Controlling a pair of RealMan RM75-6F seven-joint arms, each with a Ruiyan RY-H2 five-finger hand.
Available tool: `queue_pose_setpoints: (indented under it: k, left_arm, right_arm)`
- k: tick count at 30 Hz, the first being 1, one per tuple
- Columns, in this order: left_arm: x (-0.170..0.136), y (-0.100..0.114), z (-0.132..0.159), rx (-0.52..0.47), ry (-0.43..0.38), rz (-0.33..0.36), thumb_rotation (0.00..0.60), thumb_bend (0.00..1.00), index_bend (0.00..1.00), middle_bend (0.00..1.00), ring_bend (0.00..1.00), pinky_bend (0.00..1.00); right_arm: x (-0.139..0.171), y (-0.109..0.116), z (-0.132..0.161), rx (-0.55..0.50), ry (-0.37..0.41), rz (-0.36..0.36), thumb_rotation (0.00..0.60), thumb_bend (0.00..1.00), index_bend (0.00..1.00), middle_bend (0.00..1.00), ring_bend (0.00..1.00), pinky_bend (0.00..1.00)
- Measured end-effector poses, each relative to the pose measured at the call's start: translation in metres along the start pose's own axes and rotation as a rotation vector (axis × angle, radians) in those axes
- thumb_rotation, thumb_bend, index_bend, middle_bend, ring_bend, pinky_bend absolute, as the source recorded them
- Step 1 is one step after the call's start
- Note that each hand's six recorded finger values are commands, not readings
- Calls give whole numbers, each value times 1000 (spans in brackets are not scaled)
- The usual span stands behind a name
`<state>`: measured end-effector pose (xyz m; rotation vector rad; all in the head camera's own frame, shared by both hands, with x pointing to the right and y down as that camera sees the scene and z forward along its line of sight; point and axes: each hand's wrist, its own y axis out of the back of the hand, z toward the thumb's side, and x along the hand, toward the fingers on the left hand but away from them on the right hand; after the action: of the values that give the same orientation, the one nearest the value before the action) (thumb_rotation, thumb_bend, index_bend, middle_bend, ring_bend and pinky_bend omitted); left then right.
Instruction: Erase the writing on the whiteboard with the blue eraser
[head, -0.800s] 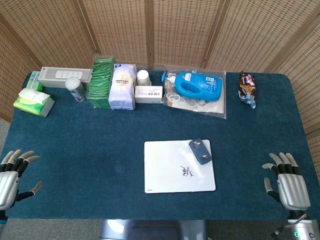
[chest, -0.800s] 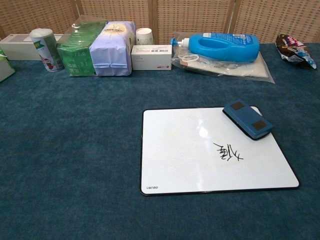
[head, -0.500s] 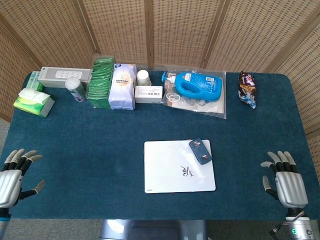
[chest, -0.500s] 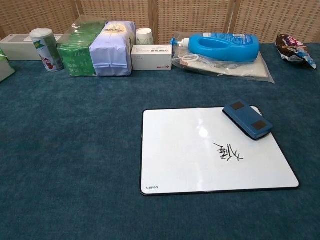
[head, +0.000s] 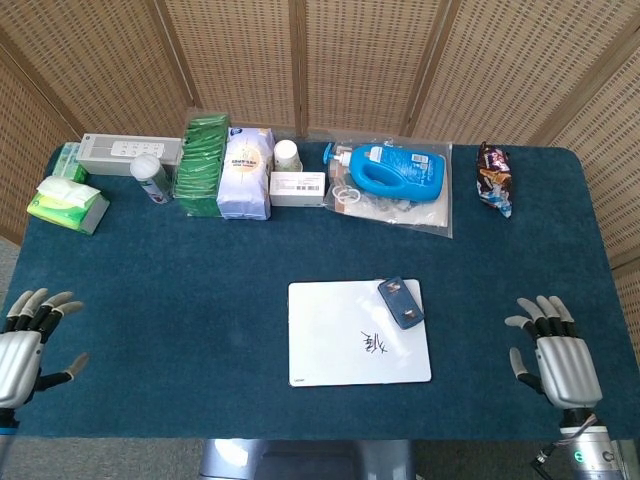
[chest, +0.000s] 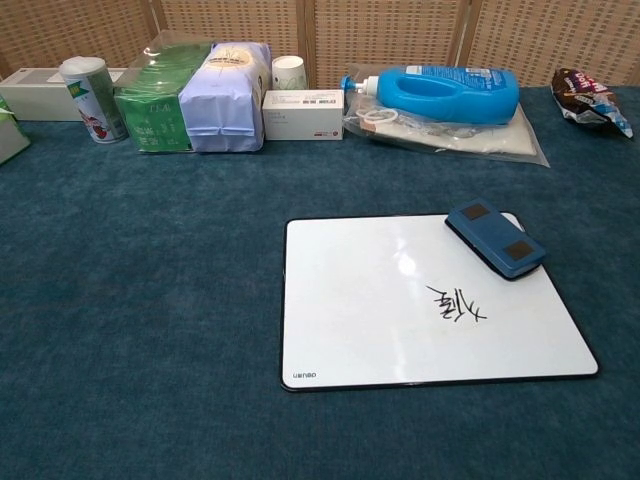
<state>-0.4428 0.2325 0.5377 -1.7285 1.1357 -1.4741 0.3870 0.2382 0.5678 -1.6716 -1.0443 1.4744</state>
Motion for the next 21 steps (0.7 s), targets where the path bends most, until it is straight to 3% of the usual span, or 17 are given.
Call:
queue_pose_setpoints:
  k: [5, 11, 21]
  left_arm:
    - [6, 3, 5, -4, -28, -14, 600, 321, 243, 190, 63, 0]
    - [11, 5, 11, -18, -43, -23, 600, 321, 243, 190, 63, 0]
    - [17, 12, 22, -31, -82, -26, 600, 321, 242, 189, 62, 0]
  right_arm:
    - [-14, -4, 17, 8, 47, 50, 600, 430, 272, 164, 0, 0]
    - [-47, -14, 58, 32, 148, 94, 600, 352, 228, 151, 0, 0]
    - [-90, -46, 124, 21, 266, 142, 600, 194, 160, 106, 0, 0]
